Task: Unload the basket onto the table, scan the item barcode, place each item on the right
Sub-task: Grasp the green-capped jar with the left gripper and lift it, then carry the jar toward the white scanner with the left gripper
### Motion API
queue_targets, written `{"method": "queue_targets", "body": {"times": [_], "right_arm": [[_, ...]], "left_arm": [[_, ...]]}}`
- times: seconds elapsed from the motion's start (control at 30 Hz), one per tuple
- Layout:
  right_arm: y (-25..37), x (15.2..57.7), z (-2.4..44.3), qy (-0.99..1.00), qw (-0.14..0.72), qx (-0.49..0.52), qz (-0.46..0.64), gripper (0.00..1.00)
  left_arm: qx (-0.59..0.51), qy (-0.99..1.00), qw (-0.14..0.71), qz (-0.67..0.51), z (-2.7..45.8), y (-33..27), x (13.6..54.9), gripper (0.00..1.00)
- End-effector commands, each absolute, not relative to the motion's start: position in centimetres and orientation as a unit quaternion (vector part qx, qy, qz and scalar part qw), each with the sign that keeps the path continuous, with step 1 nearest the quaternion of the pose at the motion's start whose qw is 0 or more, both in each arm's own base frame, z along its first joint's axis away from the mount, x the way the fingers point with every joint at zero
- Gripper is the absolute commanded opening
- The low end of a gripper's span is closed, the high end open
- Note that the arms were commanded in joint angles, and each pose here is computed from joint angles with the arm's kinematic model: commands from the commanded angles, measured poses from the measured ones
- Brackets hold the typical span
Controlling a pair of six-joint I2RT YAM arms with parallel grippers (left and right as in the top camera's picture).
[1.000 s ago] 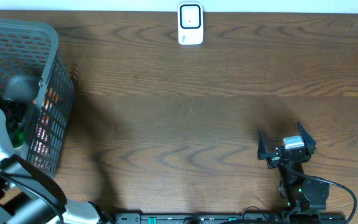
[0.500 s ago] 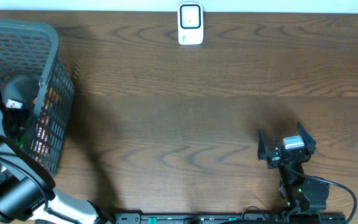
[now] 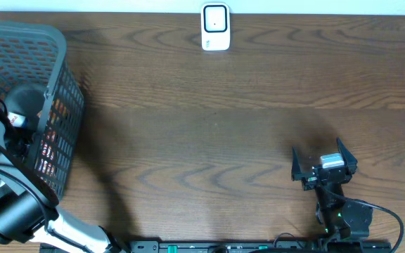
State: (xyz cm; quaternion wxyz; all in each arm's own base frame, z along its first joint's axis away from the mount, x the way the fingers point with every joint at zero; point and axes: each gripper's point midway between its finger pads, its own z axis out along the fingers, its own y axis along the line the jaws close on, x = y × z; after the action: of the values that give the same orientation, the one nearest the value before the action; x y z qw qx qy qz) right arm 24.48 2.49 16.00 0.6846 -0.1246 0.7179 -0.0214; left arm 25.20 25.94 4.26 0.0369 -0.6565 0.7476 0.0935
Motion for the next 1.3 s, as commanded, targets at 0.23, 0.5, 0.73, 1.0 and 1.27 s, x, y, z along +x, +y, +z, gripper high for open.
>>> {"method": "queue_targets", "body": {"times": [0.23,0.5,0.73,1.0,1.27], "right_arm": [[2.6,24.5,15.9,0.72,0.684,-0.119,-0.016,0.99],[2.6,24.5,15.9,0.72,0.684,-0.119,-0.016,0.99],[2.6,24.5,15.9,0.72,0.684,-0.119,-0.016,0.99],[2.6,24.5,15.9,0.72,0.684,-0.119,-0.016,0.99],[2.6,24.5,15.9,0.72,0.684,-0.119,-0.016,0.99]], "left_arm": [[-0.655,0.75,0.043,0.083,5.1,25.5,25.2,0.64],[-0.655,0.742,0.127,0.069,10.8,25.6,26.0,0.64],[-0.63,0.729,0.267,-0.005,20.4,22.9,26.7,0.64],[-0.512,0.73,0.42,-0.168,32.0,13.4,26.5,0.64],[-0.385,0.754,0.464,-0.262,36.8,3.9,25.1,0.64]]}}
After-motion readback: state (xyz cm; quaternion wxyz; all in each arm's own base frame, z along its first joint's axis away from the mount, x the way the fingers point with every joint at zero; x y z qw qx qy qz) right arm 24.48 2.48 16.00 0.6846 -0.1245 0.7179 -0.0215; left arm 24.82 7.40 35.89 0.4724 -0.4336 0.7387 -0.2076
